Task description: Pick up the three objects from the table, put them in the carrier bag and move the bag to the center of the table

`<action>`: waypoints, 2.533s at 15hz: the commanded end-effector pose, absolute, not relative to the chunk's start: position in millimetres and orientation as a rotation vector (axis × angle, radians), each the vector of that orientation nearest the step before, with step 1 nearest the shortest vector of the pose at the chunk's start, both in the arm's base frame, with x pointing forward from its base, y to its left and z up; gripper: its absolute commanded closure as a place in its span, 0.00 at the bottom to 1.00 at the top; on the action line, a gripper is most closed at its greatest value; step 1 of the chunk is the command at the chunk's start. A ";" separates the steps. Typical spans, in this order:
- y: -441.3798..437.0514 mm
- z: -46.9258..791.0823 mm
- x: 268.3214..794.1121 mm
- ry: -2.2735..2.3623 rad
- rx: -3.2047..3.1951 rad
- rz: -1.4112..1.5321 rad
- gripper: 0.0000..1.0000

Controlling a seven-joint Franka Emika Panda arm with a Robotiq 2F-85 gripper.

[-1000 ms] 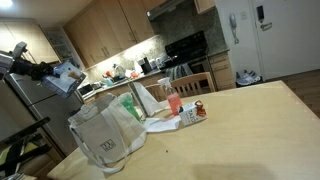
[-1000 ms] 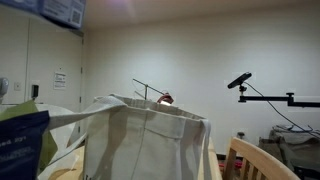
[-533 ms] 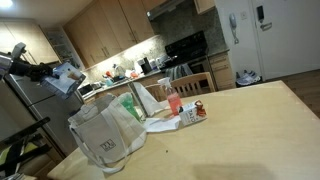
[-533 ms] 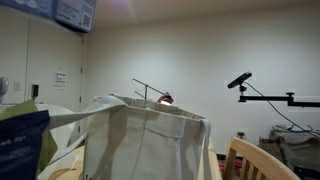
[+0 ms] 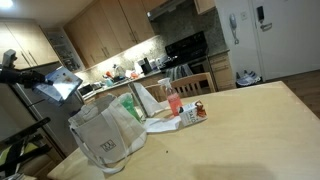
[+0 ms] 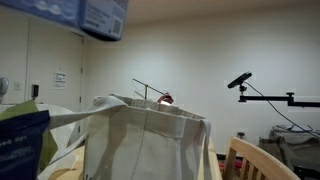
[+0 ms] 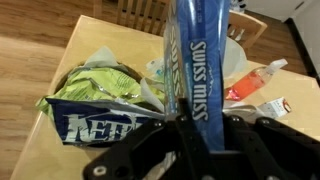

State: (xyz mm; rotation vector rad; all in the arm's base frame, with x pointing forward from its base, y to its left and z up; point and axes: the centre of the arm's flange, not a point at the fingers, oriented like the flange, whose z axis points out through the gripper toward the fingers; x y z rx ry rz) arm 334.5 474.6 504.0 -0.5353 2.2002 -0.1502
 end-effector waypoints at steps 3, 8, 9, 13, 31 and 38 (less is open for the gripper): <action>437.5 497.8 270.2 2.164 -0.307 -0.347 0.95; 382.1 470.6 255.6 2.123 -0.106 -0.382 0.95; 373.9 464.3 256.3 2.111 -0.060 -0.367 0.95; 386.1 456.8 263.1 2.156 -0.081 -0.394 0.79; 317.0 450.0 283.5 2.159 0.407 -0.095 0.79; 310.6 450.8 279.6 2.147 0.434 -0.076 0.79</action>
